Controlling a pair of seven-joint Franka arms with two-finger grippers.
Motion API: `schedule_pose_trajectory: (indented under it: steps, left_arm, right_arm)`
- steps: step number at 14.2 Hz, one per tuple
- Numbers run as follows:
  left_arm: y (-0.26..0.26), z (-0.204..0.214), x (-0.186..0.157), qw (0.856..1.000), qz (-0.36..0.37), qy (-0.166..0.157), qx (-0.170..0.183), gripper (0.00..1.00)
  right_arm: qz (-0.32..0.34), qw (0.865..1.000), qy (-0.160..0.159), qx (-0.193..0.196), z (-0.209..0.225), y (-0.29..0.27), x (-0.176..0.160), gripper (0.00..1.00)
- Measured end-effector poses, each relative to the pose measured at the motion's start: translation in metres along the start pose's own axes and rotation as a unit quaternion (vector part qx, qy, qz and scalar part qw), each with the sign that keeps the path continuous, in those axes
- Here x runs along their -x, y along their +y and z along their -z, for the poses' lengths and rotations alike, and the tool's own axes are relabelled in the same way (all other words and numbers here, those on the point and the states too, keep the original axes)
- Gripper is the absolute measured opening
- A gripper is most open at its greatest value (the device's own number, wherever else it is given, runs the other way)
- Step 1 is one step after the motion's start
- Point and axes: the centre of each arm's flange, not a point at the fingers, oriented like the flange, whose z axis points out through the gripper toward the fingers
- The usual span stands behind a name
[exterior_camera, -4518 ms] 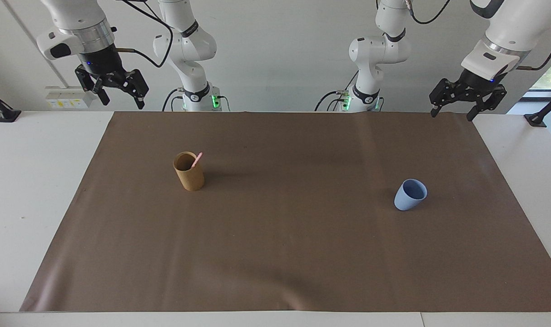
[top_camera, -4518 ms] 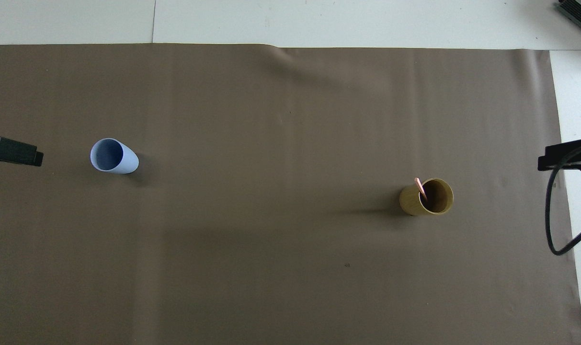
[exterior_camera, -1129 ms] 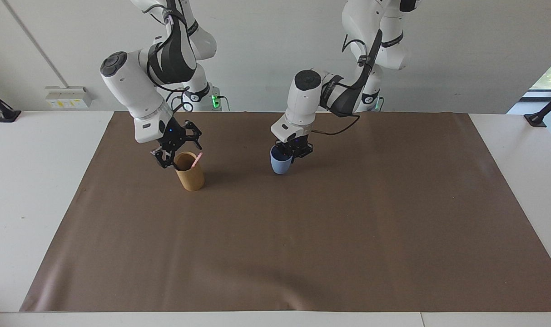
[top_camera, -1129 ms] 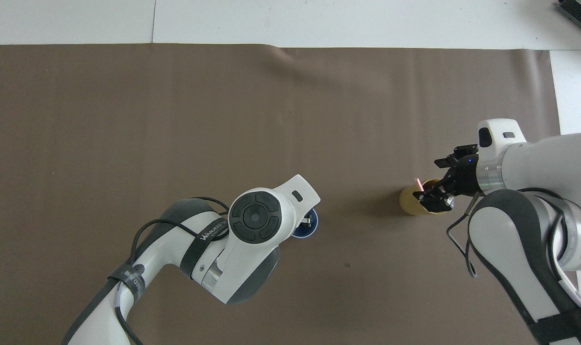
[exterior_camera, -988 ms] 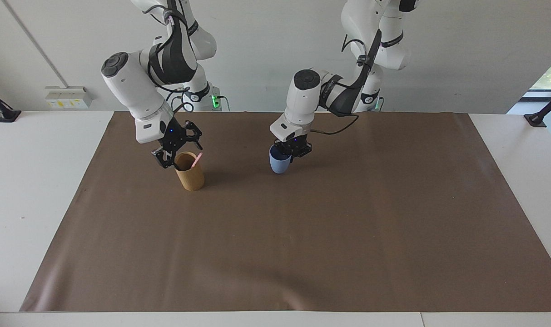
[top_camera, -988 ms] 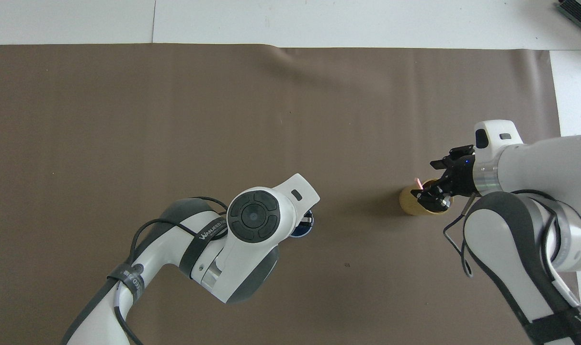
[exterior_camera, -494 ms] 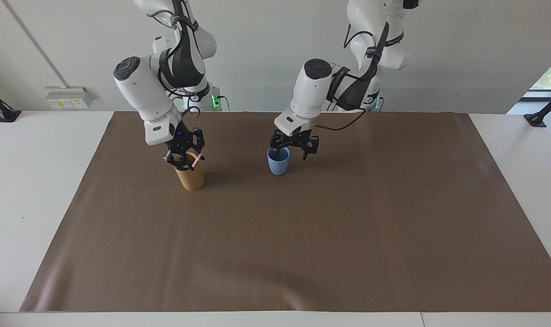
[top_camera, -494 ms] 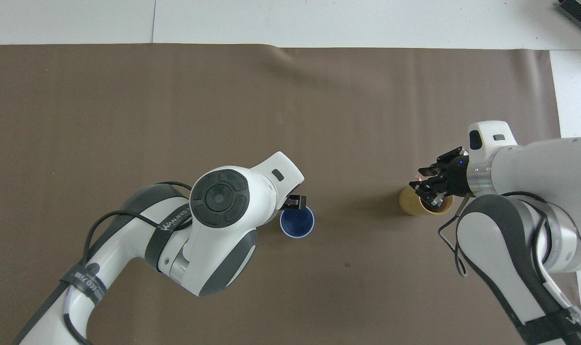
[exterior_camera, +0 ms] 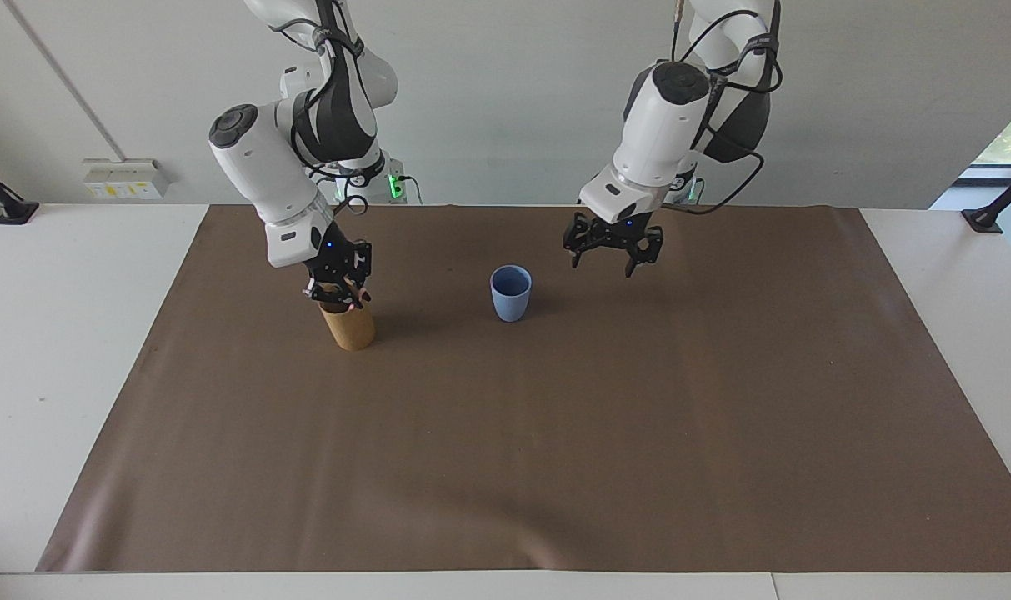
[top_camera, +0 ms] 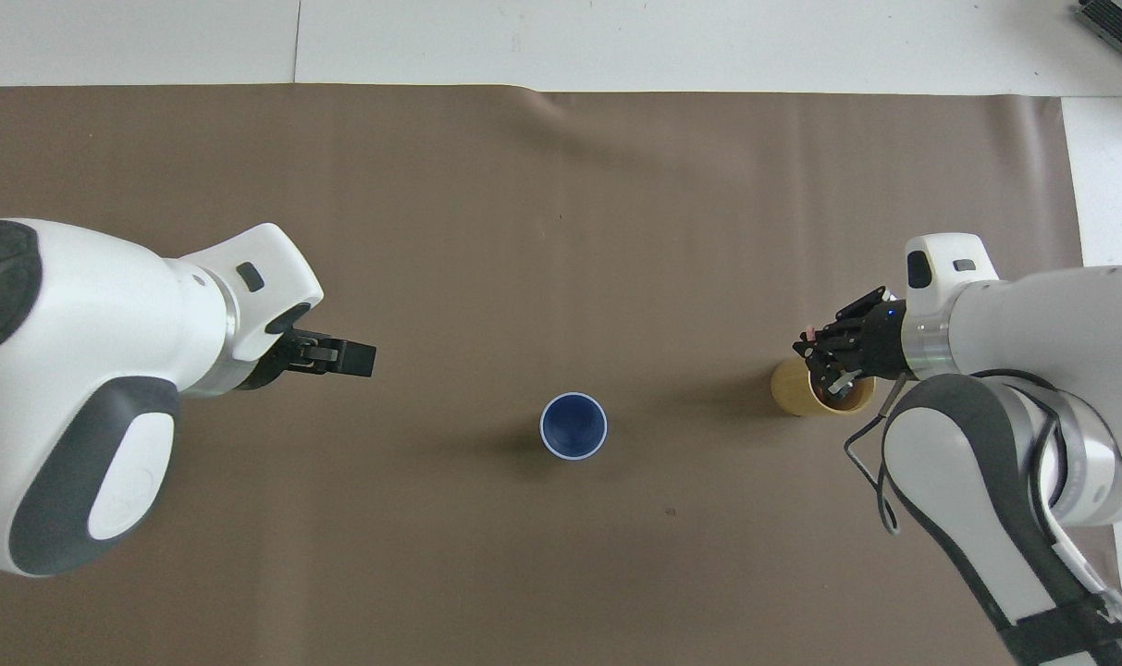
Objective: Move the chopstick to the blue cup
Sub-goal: 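Release the blue cup with the left gripper while the right gripper grasps the chopstick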
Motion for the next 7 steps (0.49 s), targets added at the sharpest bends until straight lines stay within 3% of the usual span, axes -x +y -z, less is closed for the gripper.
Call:
schedule_pose_trajectory:
  steps: [4,7]
  left_arm:
    - [-0.079,0.069,-0.007,1.000,-0.009,0.011,-0.005,1.00]
    - [-0.108,0.117,-0.003,1.000,0.000,0.012,-0.008,1.00]
  right_arm:
    - [-0.003,1.000,-0.003,-0.009,0.005,0.002,0.001,0.09]
    - [-0.019,1.000,0.001,-0.009,0.021,0.004,-0.007,0.09]
